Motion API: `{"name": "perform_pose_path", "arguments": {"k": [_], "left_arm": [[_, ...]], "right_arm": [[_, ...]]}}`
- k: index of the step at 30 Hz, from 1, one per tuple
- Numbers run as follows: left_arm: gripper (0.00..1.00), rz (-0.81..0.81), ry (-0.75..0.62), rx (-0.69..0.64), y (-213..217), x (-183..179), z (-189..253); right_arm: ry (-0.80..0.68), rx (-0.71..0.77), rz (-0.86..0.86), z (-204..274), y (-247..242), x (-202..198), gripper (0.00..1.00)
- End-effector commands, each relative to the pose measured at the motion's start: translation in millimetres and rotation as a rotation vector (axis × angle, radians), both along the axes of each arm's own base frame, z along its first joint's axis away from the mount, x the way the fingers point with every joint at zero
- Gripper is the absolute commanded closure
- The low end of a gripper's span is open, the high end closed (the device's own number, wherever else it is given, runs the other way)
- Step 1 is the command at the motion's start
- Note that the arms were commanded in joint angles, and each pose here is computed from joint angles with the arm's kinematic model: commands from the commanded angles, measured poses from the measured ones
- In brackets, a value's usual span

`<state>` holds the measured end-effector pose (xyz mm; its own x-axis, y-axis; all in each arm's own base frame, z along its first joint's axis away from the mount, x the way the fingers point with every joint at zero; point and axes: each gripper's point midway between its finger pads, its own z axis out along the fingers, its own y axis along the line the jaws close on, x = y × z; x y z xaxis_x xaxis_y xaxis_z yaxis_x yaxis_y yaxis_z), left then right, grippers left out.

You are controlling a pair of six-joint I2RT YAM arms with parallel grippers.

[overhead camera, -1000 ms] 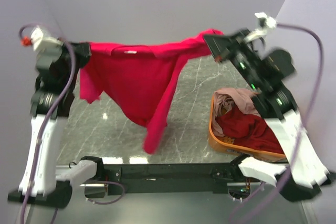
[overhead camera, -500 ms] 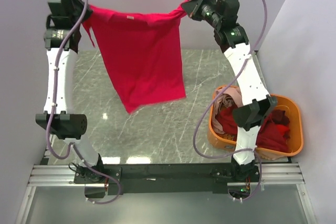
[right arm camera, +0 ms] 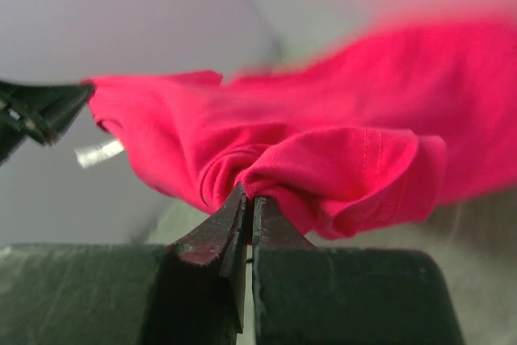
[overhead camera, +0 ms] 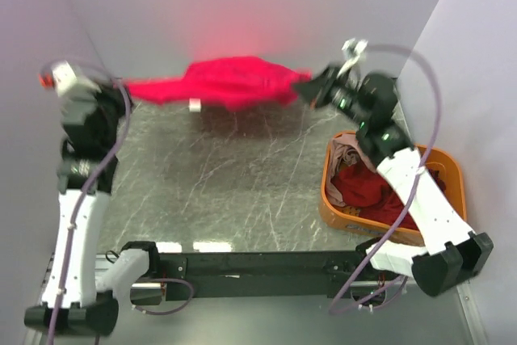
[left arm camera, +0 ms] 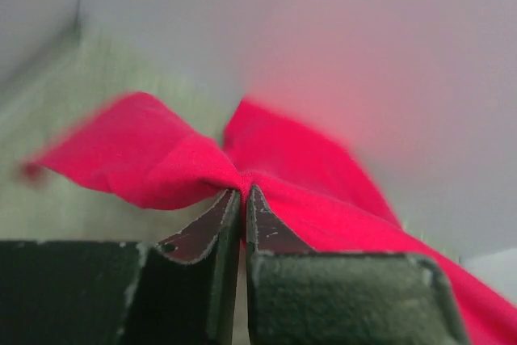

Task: Fold and stack the t-shirts
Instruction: Flatten the tshirt out

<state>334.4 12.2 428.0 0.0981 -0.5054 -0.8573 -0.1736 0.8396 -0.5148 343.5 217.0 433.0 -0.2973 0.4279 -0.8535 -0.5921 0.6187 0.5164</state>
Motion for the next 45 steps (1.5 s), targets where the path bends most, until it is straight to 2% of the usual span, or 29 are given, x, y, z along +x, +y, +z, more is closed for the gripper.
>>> {"name": "perform_pose_path", "arguments": {"k": [1,2,4,6,7,8,9,10,11,16,20,24,32,37,40,45], "left_arm": [[0.88,0.058,0.243,-0.246,-3.6,-12.7,-124.3],[0.92,0.028,0.358,-0.284,-13.6,-21.7,-175.7],[0.91,0.08,0.487,-0.341,-13.0,-42.6,-229.7],[0.82,0.168,0.632,-0.328,-2.9,-71.1,-266.6],[0.7,0.208,0.683,-0.337,0.3,-82.6,-279.0],[0.46,0.238,0.737,-0.323,4.2,-95.9,-287.3],[0.3,0.272,0.748,-0.316,9.1,-102.4,-287.8],[0.15,0.273,0.73,-0.33,8.6,-101.6,-280.1],[0.01,0.264,0.723,-0.333,7.3,-102.1,-274.3],[0.01,0.204,0.625,-0.365,-0.7,-86.1,-239.0],[0.01,0.162,0.672,-0.376,-9.6,-78.9,-255.7],[0.01,0.054,0.712,-0.425,-31.2,-63.7,-281.8],[0.01,0.036,0.841,-0.44,-40.2,-40.7,-344.9],[0.01,0.065,0.919,-0.434,-38.1,-35.7,-376.6],[0.01,0.097,0.981,-0.413,-33.6,-30.5,-390.6],[0.01,0.197,1.093,-0.347,-17.3,-19.3,-413.7]], "right_arm": [[0.234,-0.05,0.083,-112.7,11.9,-19.6,1.0],[0.327,-0.054,0.086,-146.7,10.2,-31.8,1.0],[0.444,-0.094,0.127,-185.1,9.5,-54.5,0.99],[0.54,-0.158,0.161,-219.1,6.6,-83.3,0.86],[0.564,-0.177,0.169,-227.1,5.8,-91.6,0.61],[0.572,-0.202,0.191,-232.7,7.4,-101.9,0.5],[0.596,-0.215,0.197,-236.9,6.7,-109.0,0.36],[0.592,-0.222,0.213,-235.4,8.8,-114.1,0.17],[0.567,-0.231,0.232,-229.6,10.6,-117.4,0.16],[0.492,-0.279,0.254,-203.2,18.9,-117.2,0.13],[0.422,-0.325,0.188,-187.5,25.2,-94.7,0.12],[0.429,-0.362,0.148,-191.9,43.0,-71.0,0.12],[0.653,-0.565,0.002,-273.4,76.7,-2.6,0.12],[0.712,-0.687,-0.086,-324.6,81.9,29.8,0.12],[0.738,-0.758,-0.112,-350.0,82.5,35.3,0.12],[0.797,-0.84,-0.106,-389.6,80.1,14.5,0.12]]}}
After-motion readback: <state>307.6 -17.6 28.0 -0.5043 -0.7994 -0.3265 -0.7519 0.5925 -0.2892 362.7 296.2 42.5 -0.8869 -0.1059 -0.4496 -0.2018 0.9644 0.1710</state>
